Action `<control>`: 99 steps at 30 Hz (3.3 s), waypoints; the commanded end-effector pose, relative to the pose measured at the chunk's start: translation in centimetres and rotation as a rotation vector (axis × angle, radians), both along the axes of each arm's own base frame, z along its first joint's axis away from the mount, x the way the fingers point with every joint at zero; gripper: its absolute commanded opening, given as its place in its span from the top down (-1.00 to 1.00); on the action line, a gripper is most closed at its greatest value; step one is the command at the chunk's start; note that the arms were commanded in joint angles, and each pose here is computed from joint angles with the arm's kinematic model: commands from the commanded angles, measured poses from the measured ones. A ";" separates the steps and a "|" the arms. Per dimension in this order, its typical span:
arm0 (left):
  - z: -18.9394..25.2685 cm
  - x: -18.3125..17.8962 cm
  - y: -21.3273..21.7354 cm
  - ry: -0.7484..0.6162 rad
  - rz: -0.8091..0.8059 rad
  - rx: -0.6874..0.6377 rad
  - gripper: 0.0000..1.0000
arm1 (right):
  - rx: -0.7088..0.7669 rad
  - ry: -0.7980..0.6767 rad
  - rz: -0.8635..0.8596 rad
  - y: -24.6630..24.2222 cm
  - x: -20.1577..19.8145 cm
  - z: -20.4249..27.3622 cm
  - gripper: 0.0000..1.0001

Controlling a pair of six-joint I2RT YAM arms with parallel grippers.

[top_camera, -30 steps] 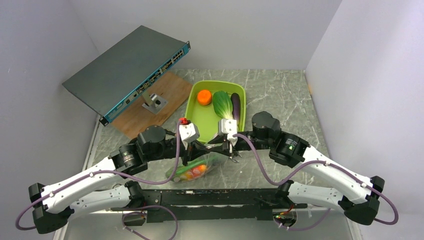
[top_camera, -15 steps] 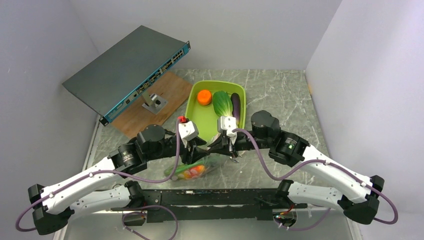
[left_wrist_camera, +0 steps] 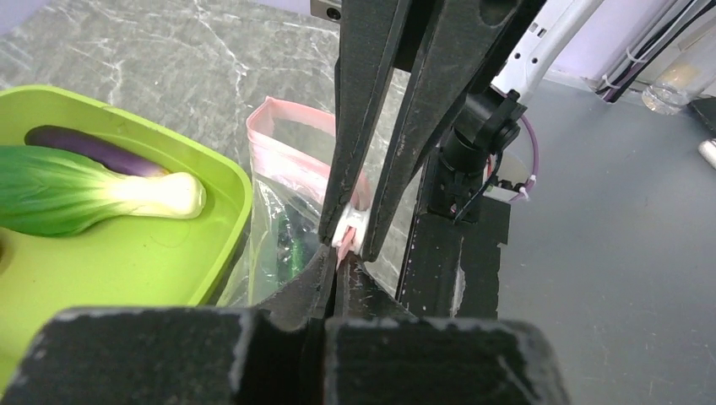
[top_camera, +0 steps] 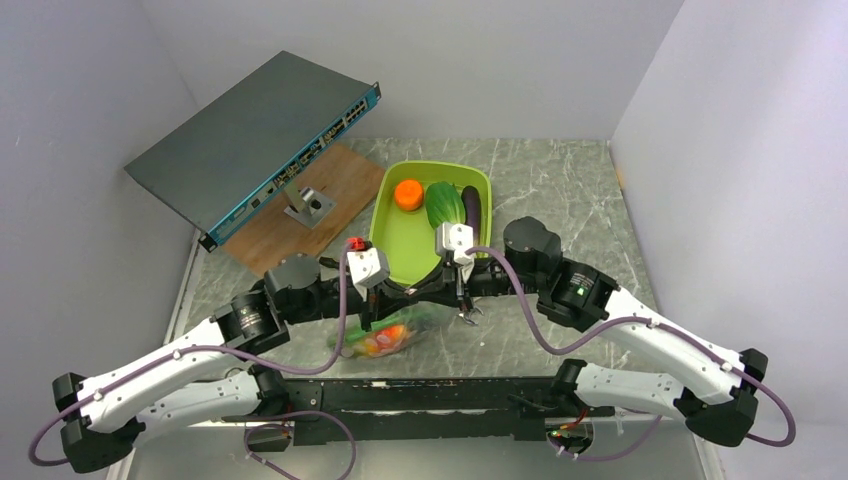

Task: Place the food in the zip-top bag and seal the zipper
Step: Zip the zipper food storage bag at the center of the board, then place the zipper food storage bag at the center of the board.

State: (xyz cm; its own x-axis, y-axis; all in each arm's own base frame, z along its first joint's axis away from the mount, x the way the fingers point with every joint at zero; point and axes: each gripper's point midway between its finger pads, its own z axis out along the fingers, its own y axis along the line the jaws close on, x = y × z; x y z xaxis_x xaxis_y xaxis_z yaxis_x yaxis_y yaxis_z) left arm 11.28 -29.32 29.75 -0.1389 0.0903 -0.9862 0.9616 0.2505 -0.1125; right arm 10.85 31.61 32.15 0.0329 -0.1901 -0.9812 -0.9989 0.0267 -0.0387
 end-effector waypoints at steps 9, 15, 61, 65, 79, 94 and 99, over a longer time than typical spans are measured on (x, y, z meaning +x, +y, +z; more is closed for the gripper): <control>4.6 -0.6 3.0 -0.088 0.059 -0.196 1.00 | -0.011 -0.093 -0.074 -2.2 0.6 -0.2 1.00; 5.0 0.7 5.4 -0.085 0.191 -0.166 1.00 | -0.058 -0.088 -0.162 -4.2 1.1 -1.6 1.00; 6.4 4.1 13.7 -0.113 0.606 -0.173 1.00 | -0.040 0.035 -0.381 -2.6 5.3 0.4 -0.50; 6.4 4.0 13.6 -0.109 0.602 -0.175 1.00 | -0.053 0.093 -0.308 0.2 5.3 1.4 -0.86; 6.1 4.3 12.6 -0.089 0.589 -0.154 1.00 | -0.172 0.372 -0.233 5.2 5.1 -0.7 0.86; 6.0 4.4 13.3 -0.087 0.613 -0.114 -0.69 | -0.132 0.401 -0.973 -13.2 14.0 -1.9 1.00; 5.8 4.3 13.4 -0.093 0.607 -0.097 -0.73 | -0.163 0.337 -1.349 -22.3 15.1 -1.2 1.00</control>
State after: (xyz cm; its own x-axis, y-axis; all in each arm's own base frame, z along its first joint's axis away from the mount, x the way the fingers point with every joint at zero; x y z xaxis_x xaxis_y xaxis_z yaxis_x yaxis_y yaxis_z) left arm 15.77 -16.67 34.15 -0.0744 -0.0503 -0.9960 0.6641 0.7425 -0.0871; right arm 26.23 15.02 29.99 -0.5137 -0.0381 -0.8571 -0.3903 0.9001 0.1939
